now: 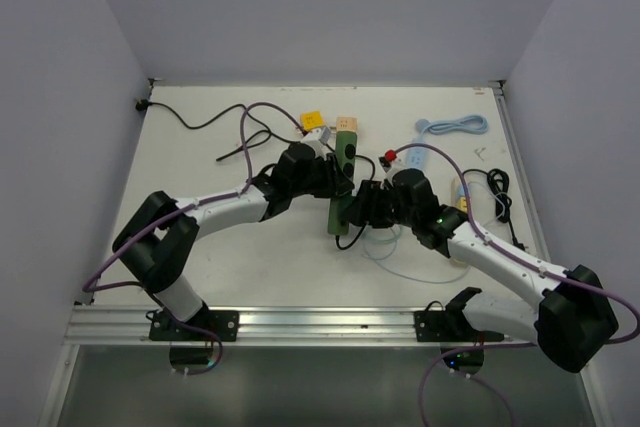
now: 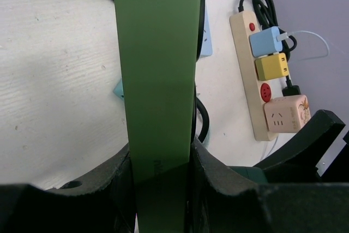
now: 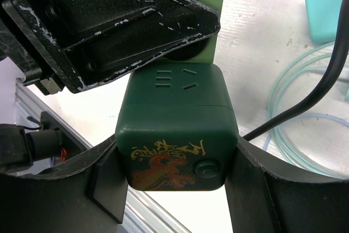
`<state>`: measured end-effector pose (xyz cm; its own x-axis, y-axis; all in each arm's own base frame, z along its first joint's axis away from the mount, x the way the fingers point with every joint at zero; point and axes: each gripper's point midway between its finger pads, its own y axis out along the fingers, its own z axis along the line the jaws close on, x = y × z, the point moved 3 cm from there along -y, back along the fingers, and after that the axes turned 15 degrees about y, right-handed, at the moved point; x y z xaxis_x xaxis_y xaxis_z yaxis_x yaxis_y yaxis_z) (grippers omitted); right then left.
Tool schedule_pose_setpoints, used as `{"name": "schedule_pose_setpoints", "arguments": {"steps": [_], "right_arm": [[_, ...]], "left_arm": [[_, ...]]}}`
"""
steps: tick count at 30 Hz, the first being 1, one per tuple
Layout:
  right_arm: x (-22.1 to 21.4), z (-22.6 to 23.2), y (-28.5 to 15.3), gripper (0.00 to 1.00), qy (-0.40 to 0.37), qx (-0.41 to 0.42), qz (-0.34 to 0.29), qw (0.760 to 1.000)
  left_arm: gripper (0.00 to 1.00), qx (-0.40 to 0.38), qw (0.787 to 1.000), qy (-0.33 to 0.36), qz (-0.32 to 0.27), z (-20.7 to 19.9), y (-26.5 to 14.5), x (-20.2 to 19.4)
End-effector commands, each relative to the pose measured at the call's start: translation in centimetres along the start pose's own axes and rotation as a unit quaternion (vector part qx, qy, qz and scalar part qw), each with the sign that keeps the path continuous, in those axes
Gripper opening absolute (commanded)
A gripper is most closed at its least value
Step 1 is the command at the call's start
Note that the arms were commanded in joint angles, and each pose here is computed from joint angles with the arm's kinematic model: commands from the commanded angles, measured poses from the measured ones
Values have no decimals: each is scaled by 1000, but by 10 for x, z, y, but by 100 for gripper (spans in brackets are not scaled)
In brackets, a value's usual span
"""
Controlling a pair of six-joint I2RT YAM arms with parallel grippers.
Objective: Pull the plug off the socket
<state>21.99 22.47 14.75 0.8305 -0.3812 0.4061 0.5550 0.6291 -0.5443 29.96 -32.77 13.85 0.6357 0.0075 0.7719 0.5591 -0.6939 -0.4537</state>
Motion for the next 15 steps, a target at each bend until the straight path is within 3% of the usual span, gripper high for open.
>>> {"name": "schedule_pose_setpoints", "arguments": {"steps": [1, 10, 15], "right_arm": [[19, 21, -9, 21, -34, 15, -44, 998], [14, 30, -12, 20, -64, -6, -47, 997], [15, 28, -19, 20, -66, -9, -56, 996]], "left_arm": [[0, 51, 996, 40, -54, 3, -6, 39], [0, 156, 982, 103, -17, 19, 7, 25], [0, 157, 982, 106, -8, 23, 6, 17]]}}
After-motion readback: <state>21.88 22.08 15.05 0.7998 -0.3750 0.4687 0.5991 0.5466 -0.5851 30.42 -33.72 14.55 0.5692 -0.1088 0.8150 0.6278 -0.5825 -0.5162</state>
